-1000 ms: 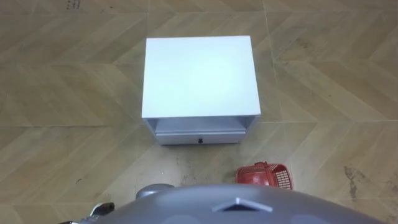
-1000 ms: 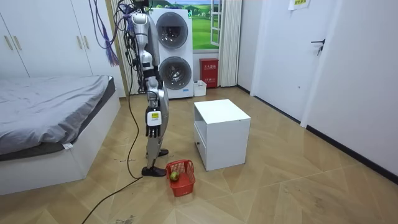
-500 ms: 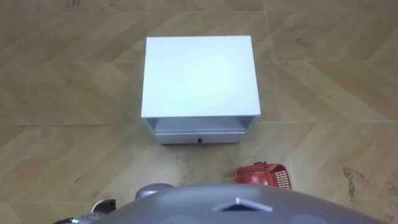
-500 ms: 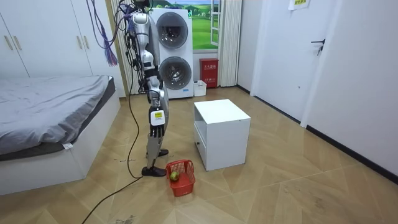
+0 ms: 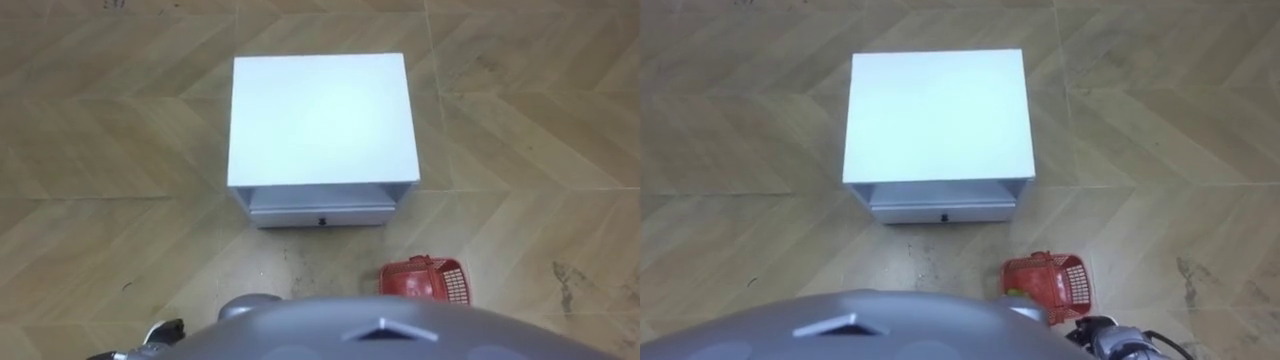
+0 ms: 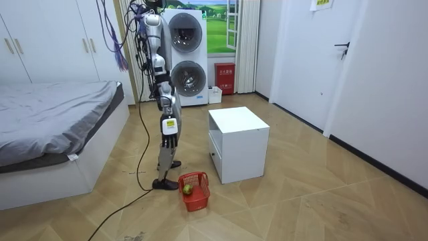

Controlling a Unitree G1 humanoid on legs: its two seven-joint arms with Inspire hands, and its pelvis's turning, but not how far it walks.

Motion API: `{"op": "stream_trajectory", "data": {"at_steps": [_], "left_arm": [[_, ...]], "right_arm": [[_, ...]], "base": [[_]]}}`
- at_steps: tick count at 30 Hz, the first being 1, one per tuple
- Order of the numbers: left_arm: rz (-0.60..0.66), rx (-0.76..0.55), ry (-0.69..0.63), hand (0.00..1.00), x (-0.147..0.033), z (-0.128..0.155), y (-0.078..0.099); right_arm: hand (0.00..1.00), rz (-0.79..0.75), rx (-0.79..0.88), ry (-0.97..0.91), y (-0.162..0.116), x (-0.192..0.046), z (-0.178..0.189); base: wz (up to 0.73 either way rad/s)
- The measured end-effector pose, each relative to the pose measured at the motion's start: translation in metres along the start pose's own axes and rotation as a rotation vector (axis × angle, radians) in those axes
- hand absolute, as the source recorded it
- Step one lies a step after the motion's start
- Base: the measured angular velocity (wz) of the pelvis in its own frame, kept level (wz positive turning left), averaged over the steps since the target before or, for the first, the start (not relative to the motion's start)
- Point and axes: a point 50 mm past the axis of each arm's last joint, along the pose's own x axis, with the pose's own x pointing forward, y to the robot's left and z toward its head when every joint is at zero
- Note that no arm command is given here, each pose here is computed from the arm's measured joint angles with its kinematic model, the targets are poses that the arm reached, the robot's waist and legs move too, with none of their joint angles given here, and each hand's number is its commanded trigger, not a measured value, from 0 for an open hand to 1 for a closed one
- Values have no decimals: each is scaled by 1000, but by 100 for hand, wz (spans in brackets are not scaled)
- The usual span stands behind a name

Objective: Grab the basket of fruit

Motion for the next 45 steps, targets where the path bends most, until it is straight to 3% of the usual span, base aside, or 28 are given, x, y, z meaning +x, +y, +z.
{"op": "stream_trajectory", "data": {"at_steps": [8, 10, 13, 18, 21, 26, 32, 38, 45], "left_arm": [[14, -78, -22, 0, 1, 0, 11], [23, -76, -16, 0, 1, -5, 15], [39, -72, -31, 0, 1, -2, 22], [114, -70, -155, 0, -1, 46, 48], [134, -81, -272, 0, -5, 83, 52], [170, -75, -315, 0, -8, 104, 55], [212, -90, -268, 0, -5, 94, 59], [287, -177, -284, 0, -7, 93, 70], [297, -169, -275, 0, -5, 79, 64]], "right_arm": [[0, -64, 7, -71, -17, -3, 20], [0, -69, 25, -56, -15, -3, 11], [0, -117, 60, -125, -26, -6, 30], [0, -175, 127, -313, -46, -20, 91], [0, -163, 186, -398, -48, -28, 116], [0, -165, 255, -459, -55, -37, 139], [0, -205, 429, -567, -76, -54, 164], [0, -296, 490, -745, -103, -83, 193], [0, -378, 582, -898, -122, -112, 213]], "base": [[-11], [30], [2], [17], [35], [22], [29], [37], [15]]}}
